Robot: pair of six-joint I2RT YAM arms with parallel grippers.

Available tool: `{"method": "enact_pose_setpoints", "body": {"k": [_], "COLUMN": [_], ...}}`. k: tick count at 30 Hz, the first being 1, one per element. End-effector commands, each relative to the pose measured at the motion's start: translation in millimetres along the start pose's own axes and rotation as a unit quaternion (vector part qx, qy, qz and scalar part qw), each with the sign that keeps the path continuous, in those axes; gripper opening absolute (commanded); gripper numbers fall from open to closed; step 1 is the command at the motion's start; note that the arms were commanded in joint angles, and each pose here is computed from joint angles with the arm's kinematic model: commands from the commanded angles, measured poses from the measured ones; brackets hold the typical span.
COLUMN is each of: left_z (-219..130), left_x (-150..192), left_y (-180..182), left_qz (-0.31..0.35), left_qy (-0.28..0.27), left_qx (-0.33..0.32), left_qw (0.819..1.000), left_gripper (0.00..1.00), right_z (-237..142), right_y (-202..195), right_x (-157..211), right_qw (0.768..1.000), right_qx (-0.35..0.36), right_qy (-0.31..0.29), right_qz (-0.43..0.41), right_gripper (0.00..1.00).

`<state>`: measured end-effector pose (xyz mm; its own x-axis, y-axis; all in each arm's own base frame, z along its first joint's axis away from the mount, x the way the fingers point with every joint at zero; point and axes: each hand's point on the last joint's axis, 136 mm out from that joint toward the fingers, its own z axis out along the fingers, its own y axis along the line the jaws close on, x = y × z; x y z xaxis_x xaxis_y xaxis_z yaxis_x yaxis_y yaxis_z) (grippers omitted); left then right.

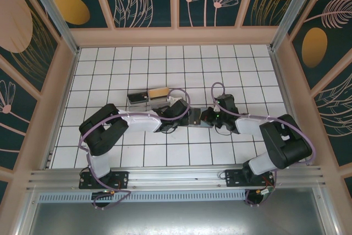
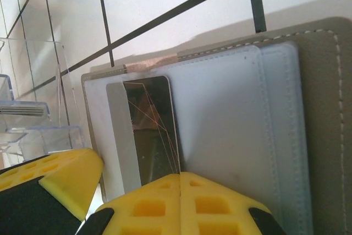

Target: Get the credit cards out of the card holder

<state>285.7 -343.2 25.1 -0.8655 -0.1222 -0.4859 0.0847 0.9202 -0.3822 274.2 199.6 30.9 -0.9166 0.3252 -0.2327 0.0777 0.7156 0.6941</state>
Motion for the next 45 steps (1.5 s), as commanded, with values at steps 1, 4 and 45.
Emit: {"method": "enact_pose_setpoints", "body": {"k": [1,4,45], "left_z": [9.0,10.9,-14.6], "left_x": [15.7,17.3,-12.3], "left_y": [17.6,17.1,-19.9], "left_qz": [0.008,0.008,0.008], "left_qy": [0.028,0.031,0.000], "left_qx": [-0.035,-0.034,0.026], "left_qw": [0.999,0.999,1.000], "left_gripper": [0.00,0.00,0.06], "right_z": [-3.2,0.4,-74.5], "right_y": [11.8,15.0,-8.2], "right_x": [1.8,3.7,-23.4], "right_qw": [0.999,0.999,0.997], "right_qx": [-0.034,-0.046,-0.008], "right_qy": [0.006,0.017,-0.080], "right_qz": [-0.019,-0.024,-0.016], "right_gripper": [0.15,0.18,0.00]}}
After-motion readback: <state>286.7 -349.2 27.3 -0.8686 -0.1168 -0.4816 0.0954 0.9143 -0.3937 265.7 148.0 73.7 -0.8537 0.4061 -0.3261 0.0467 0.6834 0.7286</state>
